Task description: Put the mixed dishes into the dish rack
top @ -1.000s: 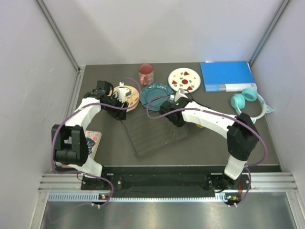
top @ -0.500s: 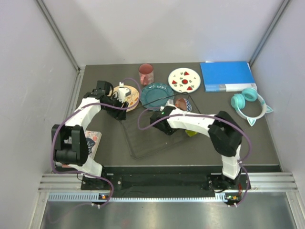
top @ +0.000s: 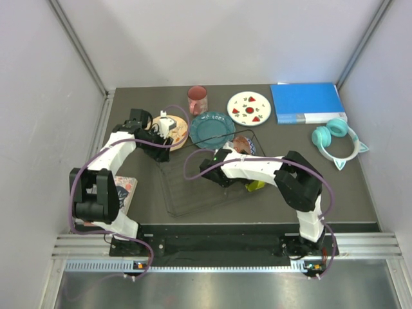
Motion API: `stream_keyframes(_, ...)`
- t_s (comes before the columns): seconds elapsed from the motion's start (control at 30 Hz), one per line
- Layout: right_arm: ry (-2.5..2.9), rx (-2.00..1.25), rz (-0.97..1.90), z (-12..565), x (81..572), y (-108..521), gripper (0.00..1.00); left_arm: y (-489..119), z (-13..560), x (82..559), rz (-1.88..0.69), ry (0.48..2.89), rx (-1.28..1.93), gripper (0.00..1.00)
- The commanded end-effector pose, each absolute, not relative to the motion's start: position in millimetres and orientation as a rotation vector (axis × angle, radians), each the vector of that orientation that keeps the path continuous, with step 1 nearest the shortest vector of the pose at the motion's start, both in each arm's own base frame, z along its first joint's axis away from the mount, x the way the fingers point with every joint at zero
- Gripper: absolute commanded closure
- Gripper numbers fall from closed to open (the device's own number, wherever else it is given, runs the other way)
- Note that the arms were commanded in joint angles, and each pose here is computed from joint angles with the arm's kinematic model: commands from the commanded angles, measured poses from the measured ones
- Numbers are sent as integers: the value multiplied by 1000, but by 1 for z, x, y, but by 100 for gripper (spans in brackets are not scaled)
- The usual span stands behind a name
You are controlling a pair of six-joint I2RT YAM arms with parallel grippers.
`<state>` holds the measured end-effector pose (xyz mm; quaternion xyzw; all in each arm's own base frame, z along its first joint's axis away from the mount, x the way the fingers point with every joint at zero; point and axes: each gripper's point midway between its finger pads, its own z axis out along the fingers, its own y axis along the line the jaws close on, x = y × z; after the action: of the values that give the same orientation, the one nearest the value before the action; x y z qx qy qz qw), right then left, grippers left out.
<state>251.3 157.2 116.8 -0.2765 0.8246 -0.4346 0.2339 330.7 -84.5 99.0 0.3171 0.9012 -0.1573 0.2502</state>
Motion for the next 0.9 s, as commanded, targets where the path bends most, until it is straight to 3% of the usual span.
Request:
stream_keyframes(0.0,2339,-717,-1106,124,234,156,43,-83,115,342,-398,2401,861,43)
stream_keyframes(0.03,2338,-704,-1088,128,234,156,34,-83,116,343,-398,2401,859,43)
stream_keyframes(0.17,2329,-664,-1008,148,235,159,25,-87,118,344,-421,2394,870,43)
stream_keyframes(0.23,2320,-631,-942,164,236,160,15,-89,116,344,-433,2395,879,43)
stream_keyframes(0.4,2315,-441,-644,214,244,182,8,-101,111,346,-456,2399,916,43)
stream_keyframes(0.63,2285,-51,-205,234,318,188,12,-115,155,347,-538,2365,833,41)
stream_keyframes(0.87,2355,105,2,194,372,168,31,-112,218,329,-505,2275,793,39)
